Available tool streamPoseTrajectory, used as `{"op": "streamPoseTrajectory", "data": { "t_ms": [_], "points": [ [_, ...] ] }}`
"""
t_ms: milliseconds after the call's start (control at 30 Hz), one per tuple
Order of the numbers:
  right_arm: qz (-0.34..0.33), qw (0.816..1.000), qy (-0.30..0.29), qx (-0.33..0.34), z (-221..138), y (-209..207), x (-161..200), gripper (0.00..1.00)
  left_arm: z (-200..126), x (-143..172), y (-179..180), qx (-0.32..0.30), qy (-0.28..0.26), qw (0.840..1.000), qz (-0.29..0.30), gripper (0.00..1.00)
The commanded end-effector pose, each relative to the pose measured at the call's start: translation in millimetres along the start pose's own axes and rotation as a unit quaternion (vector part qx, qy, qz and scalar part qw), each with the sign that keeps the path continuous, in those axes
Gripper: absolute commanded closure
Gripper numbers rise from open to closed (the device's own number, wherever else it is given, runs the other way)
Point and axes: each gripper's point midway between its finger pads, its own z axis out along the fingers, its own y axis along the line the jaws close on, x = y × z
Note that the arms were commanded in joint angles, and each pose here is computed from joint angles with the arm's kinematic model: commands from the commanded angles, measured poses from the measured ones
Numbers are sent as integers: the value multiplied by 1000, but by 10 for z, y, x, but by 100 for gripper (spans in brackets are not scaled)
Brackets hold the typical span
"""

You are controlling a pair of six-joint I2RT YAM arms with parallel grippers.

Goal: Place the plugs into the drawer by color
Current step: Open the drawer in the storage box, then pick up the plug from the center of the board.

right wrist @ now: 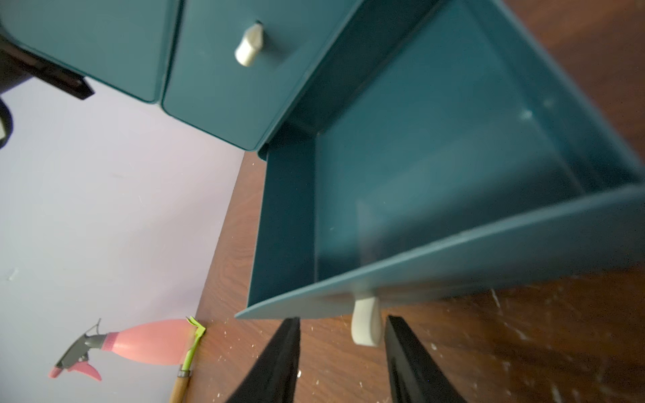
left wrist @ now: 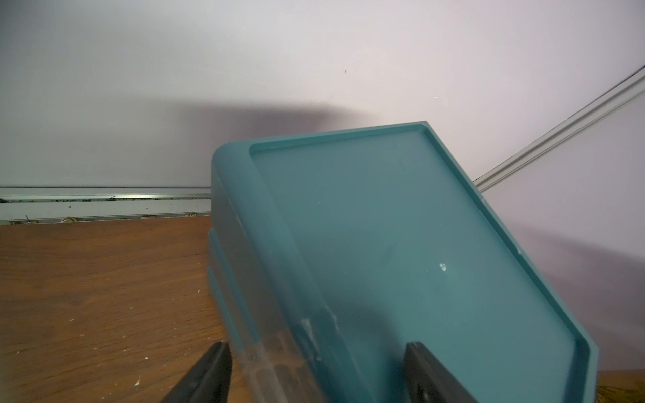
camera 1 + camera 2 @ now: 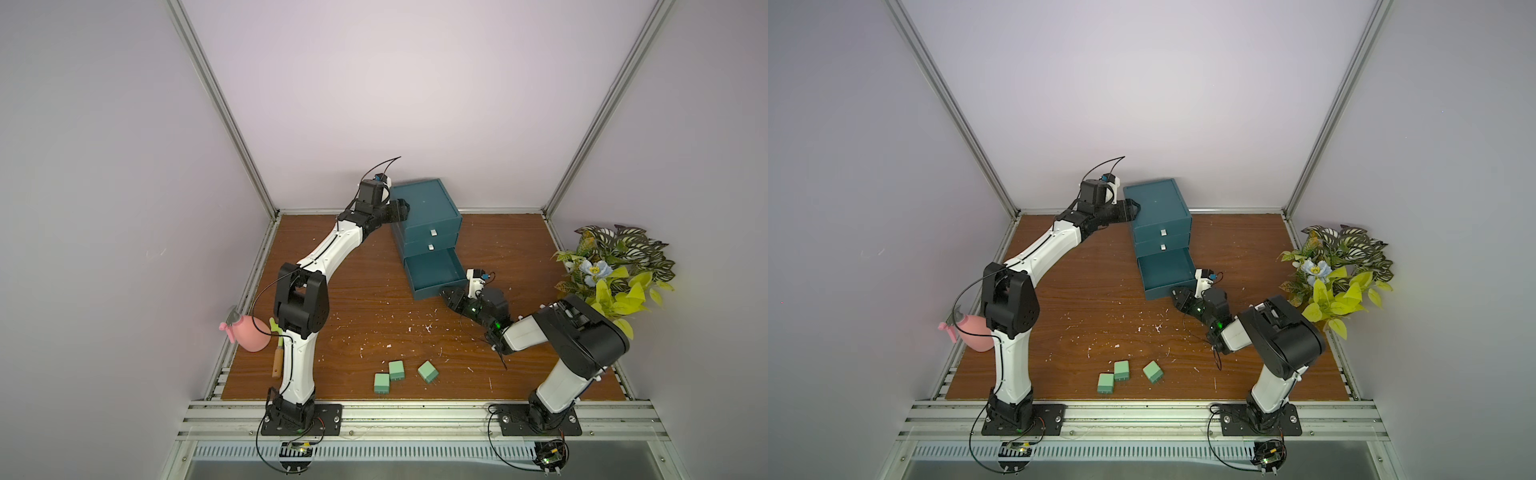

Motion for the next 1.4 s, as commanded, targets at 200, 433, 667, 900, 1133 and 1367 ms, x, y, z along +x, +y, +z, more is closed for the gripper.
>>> {"op": "streamPoseTrajectory", "data": {
  "t_ms": [200,433,667,900,1133,1367],
  "points": [
    [-162,979,105,72,-350,189,379,49,72,302,73,-14,41,999,-2,27],
    [-273,938,188,104,-613,493,815,49,55,333,49,-16,43,999,2,26],
    [-349,891,280,79,-737,796,1350,48,14,327,51,-21,42,999,7,26],
    [-379,855,335,115,-823,783,1731,45,27,351,27,-23,44,999,10,26],
    [-367,817,397,202,-944,645,1841,38,43,390,7,-24,48,998,12,26],
    [-363,811,412,204,-948,651,1983,34,30,381,-20,-22,47,999,14,26]
  ]
}}
